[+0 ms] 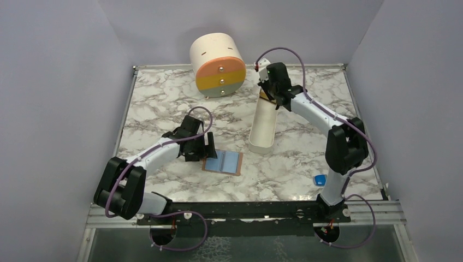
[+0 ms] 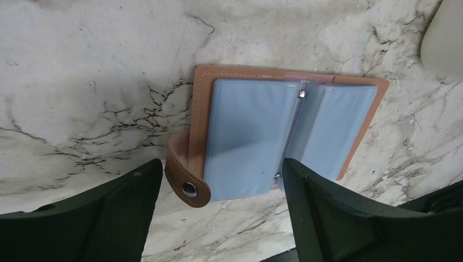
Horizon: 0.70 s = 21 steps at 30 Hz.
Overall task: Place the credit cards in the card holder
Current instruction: Pick up the credit card from the storage box, then insert the credit card into the card holder.
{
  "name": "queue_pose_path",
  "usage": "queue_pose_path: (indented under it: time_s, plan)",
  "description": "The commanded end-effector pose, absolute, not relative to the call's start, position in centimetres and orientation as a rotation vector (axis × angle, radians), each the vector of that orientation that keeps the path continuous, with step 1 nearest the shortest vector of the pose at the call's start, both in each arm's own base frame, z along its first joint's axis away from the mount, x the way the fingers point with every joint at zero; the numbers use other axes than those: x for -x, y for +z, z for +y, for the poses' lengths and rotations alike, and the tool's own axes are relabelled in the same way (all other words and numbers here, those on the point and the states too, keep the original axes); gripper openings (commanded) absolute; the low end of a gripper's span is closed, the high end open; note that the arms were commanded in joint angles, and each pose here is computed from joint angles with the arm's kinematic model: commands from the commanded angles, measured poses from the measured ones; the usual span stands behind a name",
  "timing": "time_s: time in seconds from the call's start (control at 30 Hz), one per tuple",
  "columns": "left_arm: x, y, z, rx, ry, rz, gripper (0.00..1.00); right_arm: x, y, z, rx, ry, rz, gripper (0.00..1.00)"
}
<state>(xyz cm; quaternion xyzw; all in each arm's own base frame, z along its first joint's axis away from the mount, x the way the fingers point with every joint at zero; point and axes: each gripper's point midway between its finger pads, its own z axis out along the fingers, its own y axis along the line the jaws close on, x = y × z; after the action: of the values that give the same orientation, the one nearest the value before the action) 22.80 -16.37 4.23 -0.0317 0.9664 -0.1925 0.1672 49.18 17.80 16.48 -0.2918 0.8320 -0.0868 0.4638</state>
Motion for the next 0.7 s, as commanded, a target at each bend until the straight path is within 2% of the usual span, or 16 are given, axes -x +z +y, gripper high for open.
queue_pose_path:
  time_s: [0.0,0.23,0.5,0.67]
  plan:
    - [-21.5,3.5,-18.0,0.113,-0.715,2.776,0.80,-45.5,19.5,19.1,0.549,0.045,2.122,0.01]
    - [-20.3,3.6,-19.2,0.163,-0.855,2.773,0.75,-38.5,21.6,21.9,0.455,0.406,2.138,0.01]
    - [-19.8,4.4,-19.8,0.200,-0.936,2.748,0.66,-30.4,20.6,26.2,0.403,0.779,2.190,0.01]
    - [-19.4,4.0,-19.7,0.222,-0.947,2.747,0.53,-26.9,19.6,28.8,0.364,0.978,2.224,0.01]
